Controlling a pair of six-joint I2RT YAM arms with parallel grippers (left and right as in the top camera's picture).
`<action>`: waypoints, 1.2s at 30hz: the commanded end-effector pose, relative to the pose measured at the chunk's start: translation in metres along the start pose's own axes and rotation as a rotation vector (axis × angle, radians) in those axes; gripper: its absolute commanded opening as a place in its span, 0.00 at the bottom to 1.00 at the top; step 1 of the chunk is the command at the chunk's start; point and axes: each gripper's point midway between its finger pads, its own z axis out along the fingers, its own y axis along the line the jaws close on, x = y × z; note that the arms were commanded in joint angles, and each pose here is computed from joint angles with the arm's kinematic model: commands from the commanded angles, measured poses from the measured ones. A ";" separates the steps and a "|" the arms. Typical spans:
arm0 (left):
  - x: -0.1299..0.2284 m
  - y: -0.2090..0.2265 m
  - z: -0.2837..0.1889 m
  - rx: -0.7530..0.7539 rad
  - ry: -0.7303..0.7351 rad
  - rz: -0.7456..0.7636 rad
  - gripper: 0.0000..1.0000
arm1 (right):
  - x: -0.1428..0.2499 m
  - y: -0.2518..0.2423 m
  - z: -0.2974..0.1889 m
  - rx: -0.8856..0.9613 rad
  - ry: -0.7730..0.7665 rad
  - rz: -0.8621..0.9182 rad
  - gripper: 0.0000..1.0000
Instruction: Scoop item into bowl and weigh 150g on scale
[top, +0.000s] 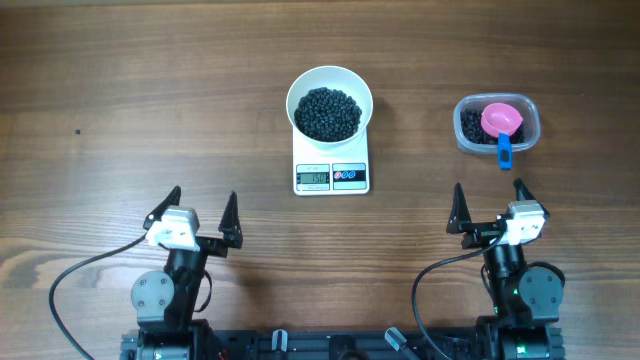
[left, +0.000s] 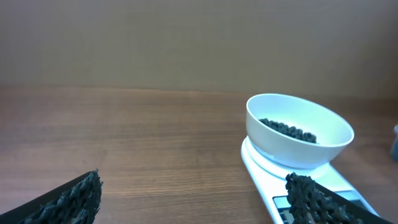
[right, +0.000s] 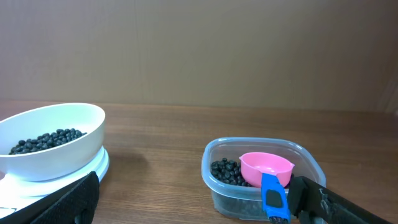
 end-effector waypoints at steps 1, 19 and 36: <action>0.003 -0.003 0.000 0.003 0.004 0.137 1.00 | -0.002 0.000 -0.001 0.002 -0.010 0.005 1.00; 0.003 0.026 -0.002 -0.169 0.004 0.039 1.00 | -0.002 0.000 -0.001 0.002 -0.010 0.006 1.00; 0.003 0.026 -0.002 -0.165 0.002 0.039 1.00 | -0.002 0.000 -0.001 0.002 -0.010 0.005 1.00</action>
